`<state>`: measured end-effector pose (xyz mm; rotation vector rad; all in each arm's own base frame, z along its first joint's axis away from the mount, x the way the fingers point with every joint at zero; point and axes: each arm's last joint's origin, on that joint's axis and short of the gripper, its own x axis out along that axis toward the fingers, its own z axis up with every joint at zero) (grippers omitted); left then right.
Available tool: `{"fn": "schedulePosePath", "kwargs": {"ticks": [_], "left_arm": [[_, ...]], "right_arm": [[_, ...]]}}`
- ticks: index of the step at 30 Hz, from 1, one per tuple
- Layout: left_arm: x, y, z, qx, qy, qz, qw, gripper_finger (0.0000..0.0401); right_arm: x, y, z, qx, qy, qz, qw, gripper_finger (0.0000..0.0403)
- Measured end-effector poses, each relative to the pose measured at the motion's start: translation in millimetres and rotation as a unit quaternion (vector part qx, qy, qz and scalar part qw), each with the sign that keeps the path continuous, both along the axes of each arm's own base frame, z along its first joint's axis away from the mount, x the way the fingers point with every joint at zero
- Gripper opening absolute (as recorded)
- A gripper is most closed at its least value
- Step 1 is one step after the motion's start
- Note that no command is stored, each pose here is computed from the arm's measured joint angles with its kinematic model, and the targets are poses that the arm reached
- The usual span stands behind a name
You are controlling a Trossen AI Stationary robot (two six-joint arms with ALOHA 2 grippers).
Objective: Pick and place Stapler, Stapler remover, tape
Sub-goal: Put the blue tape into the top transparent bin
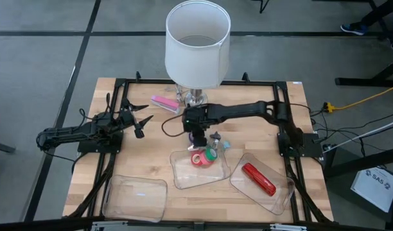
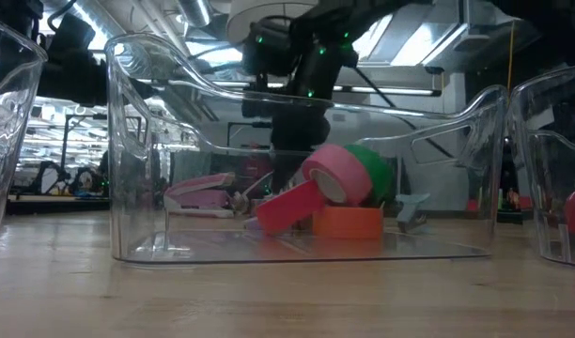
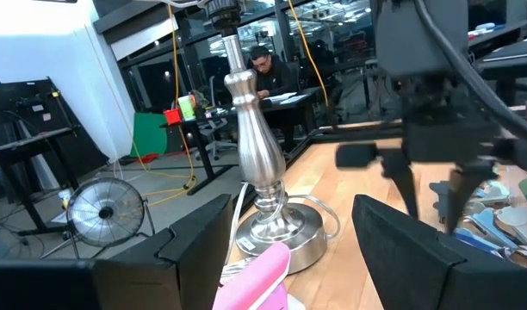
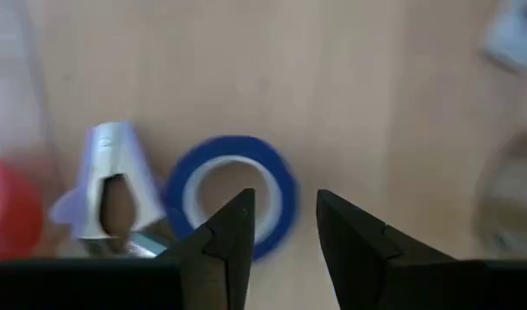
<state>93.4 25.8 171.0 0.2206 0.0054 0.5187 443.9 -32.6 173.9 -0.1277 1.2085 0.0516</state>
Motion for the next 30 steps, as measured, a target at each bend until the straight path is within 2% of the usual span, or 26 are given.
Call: {"fn": "schedulePosePath", "kwargs": {"ticks": [4, 15, 22, 26, 30], "left_arm": [[0, 0, 0, 0.0, 0.0, 0.0, 1.0, 0.0239], [0, 0, 0, 0.0, 0.0, 0.0, 1.0, 0.0239], [0, 0, 0, 0.0, 0.0, 0.0, 1.0, 0.0239], [0, 0, 0, 0.0, 0.0, 0.0, 1.0, 0.0239], [0, 0, 0, 0.0, 0.0, 0.0, 1.0, 0.0239]], "right_arm": [[5, 0, -11, 0.004, -0.002, 0.032, 0.999, 0.0127], [5, -11, -17, -0.003, 0.005, 0.027, 1.0, 0.0127], [4, -11, -18, 0.012, 0.009, 0.028, 0.999, 0.0127], [3, -9, -16, 0.049, 0.019, 0.032, 0.998, 0.0127], [5, -3, 1, 0.065, 0.016, 0.074, 0.995, 0.0127]]}}
